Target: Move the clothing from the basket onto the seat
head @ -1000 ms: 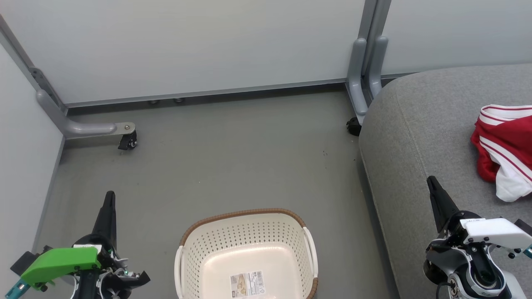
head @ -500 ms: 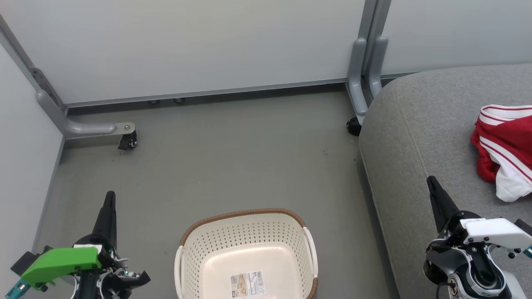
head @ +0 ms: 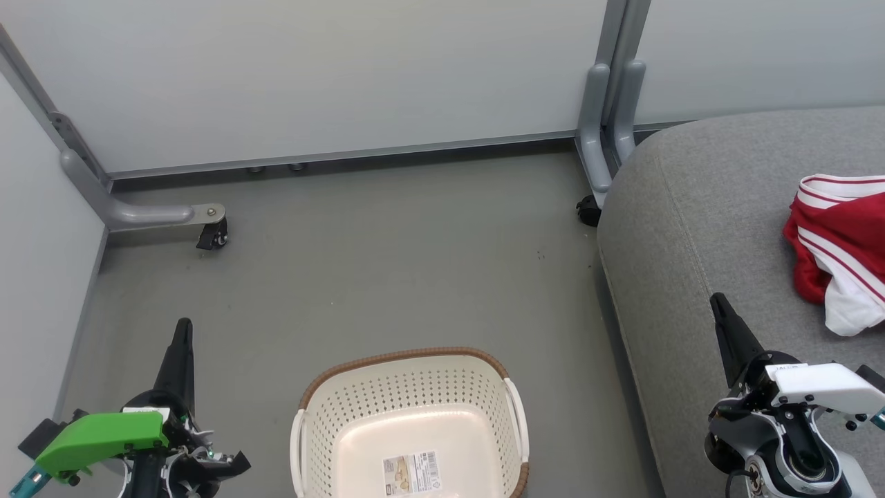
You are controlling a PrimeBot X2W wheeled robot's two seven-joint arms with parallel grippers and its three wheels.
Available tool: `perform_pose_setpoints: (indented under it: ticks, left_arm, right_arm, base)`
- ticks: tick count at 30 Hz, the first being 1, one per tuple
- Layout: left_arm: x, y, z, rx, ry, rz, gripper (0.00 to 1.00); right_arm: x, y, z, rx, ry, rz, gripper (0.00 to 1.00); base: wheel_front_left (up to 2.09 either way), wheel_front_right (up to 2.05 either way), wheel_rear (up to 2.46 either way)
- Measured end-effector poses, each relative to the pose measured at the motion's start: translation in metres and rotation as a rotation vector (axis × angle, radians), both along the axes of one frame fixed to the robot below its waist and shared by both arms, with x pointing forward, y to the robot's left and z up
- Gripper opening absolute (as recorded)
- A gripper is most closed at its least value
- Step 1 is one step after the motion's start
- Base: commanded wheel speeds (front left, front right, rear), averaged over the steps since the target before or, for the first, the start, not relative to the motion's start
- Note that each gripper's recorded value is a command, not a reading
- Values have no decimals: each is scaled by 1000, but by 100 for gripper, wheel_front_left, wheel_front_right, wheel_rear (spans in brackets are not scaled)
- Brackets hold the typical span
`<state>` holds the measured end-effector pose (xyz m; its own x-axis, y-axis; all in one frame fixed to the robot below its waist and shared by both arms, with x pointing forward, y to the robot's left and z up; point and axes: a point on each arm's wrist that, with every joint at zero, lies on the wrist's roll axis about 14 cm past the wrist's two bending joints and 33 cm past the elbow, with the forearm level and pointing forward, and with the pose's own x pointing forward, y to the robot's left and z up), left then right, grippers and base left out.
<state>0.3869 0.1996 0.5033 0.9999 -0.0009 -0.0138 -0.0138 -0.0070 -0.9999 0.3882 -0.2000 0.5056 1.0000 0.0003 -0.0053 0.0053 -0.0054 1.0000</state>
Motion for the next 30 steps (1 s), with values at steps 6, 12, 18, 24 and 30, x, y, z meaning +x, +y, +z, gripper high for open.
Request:
perform_pose_setpoints:
  ticks: [6, 12, 18, 24, 30]
  left_arm:
    - [0, 0, 0, -1, 0, 1, 0]
    - [0, 0, 0, -2, 0, 1, 0]
    - [0, 0, 0, -2, 0, 1, 0]
    - [0, 0, 0, 0, 0, 2, 0]
    - [0, 0, 0, 0, 0, 2, 0]
  right_arm:
    - [0, 0, 0, 0, 0, 0, 0]
    - [0, 0, 0, 0, 0, 0, 0]
    - [0, 0, 0, 0, 0, 0, 0]
    - [0, 0, 0, 1, 0, -1, 0]
    - [0, 0, 0, 1, 0, -1, 0]
  base:
    - [0, 0, 0]
    - [0, 0, 0]
    - [0, 0, 0]
    - [0, 0, 0]
    - [0, 0, 0]
